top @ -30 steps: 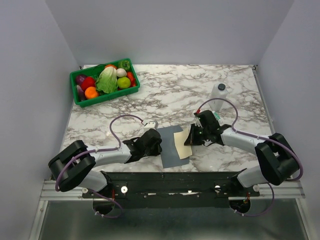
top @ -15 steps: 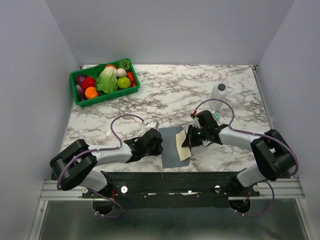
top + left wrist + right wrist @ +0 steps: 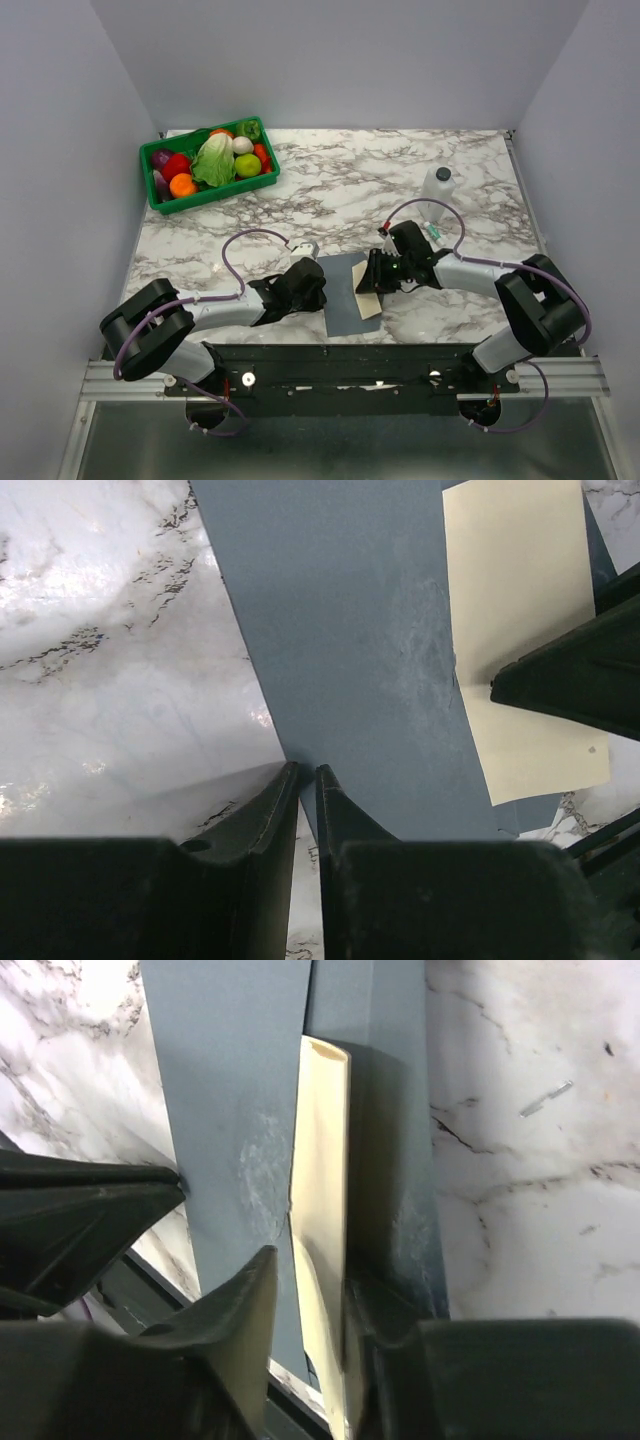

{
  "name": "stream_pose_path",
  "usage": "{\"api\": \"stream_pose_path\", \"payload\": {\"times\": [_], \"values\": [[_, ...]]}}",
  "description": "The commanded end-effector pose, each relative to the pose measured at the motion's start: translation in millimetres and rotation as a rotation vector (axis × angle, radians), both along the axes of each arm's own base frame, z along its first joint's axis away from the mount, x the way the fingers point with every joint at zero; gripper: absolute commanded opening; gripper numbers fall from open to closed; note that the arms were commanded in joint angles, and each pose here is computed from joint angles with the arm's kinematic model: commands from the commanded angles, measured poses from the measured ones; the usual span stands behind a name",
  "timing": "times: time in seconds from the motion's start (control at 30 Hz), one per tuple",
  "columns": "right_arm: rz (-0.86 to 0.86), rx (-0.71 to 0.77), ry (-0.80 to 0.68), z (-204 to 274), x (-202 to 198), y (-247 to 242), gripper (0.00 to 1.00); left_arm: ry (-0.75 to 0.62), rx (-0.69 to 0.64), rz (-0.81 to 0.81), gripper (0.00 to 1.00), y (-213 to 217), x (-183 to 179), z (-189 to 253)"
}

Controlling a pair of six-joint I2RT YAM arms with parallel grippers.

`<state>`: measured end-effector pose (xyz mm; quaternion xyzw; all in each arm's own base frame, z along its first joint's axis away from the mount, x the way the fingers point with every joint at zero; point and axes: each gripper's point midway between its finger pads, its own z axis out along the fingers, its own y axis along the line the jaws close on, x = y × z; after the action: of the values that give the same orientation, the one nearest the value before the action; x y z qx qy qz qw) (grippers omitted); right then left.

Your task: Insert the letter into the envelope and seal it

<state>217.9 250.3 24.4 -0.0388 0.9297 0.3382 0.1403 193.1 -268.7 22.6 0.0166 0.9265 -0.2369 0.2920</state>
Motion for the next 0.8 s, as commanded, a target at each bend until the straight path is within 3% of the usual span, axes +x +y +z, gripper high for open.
{"api": "stream_pose_path", "payload": {"times": [0.0, 0.1, 0.4, 0.77], "values": [[-0.002, -0.050, -0.088, 15.7, 9.3, -6.8, 0.55, 0.043, 0.082, 0.011, 0.22, 16.0, -10.0, -17.7], [-0.013, -0.106, -0.140, 28.2, 15.5, -17.2, 0.62, 0.039, 0.084, 0.013, 0.22, 16.6, -9.4, -16.8], [-0.039, -0.215, -0.190, 39.0, 23.1, -36.5, 0.63, 0.041, 0.084, 0.013, 0.22, 16.0, -9.3, -17.7], [-0.030, -0.248, -0.149, 17.7, 21.0, -38.6, 0.51, 0.045, 0.086, 0.008, 0.22, 16.0, -10.2, -18.4]]}}
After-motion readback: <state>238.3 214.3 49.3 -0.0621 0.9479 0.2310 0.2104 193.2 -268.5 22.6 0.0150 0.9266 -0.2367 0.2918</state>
